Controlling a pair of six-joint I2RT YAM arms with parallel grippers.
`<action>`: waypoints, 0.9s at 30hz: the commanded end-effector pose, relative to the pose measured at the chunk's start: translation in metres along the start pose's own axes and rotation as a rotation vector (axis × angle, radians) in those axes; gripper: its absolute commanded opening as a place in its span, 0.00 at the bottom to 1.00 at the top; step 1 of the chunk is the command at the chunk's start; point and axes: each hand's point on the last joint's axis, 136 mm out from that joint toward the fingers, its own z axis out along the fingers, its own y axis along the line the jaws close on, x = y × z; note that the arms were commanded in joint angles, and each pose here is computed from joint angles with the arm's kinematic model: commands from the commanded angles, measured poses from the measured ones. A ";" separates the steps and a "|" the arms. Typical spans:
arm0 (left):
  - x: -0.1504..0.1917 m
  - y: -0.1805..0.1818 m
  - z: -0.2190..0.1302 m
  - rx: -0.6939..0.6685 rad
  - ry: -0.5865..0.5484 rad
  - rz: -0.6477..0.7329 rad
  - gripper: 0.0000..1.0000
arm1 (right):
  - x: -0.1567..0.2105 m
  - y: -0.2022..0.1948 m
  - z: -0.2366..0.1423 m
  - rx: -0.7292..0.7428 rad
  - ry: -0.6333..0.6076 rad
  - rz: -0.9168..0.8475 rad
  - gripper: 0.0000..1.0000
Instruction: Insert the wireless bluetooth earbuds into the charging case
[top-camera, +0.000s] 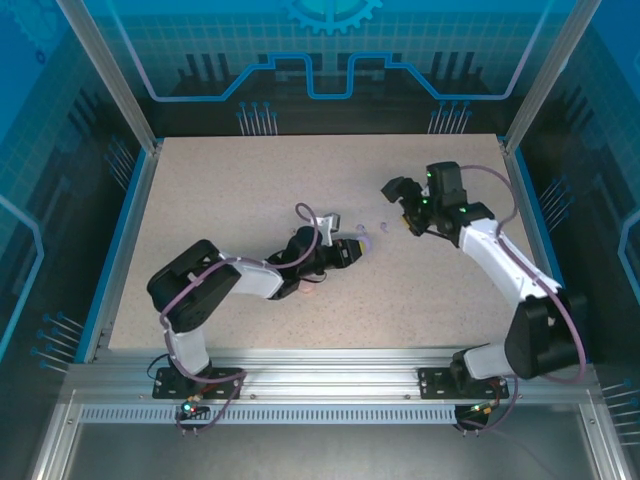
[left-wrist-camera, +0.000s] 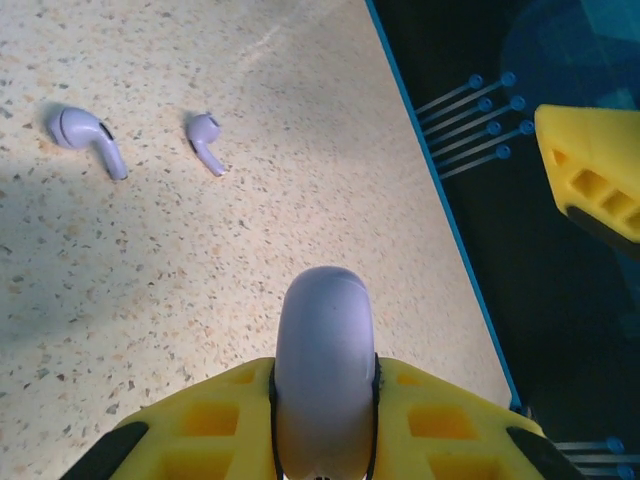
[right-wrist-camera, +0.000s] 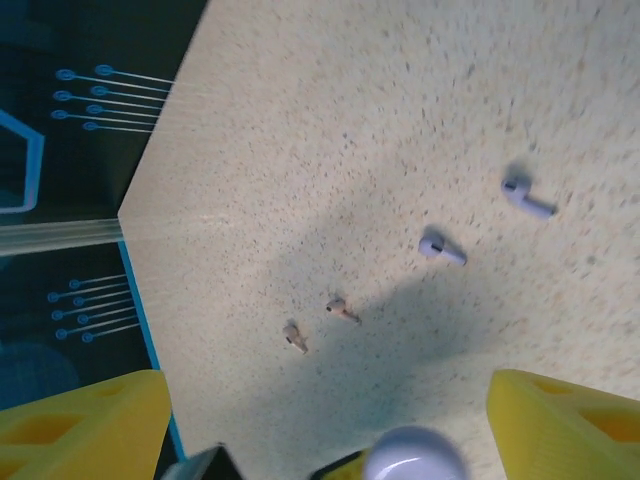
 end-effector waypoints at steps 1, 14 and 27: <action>0.000 -0.015 -0.022 0.101 0.110 0.070 0.00 | 0.009 -0.028 -0.004 -0.002 0.008 -0.195 0.84; -0.013 -0.039 -0.047 0.228 0.277 0.104 0.00 | 0.084 -0.013 -0.006 -0.437 0.129 -0.494 0.84; -0.019 -0.042 -0.046 0.232 0.256 0.098 0.00 | 0.108 -0.006 0.027 -0.399 0.221 -0.534 0.81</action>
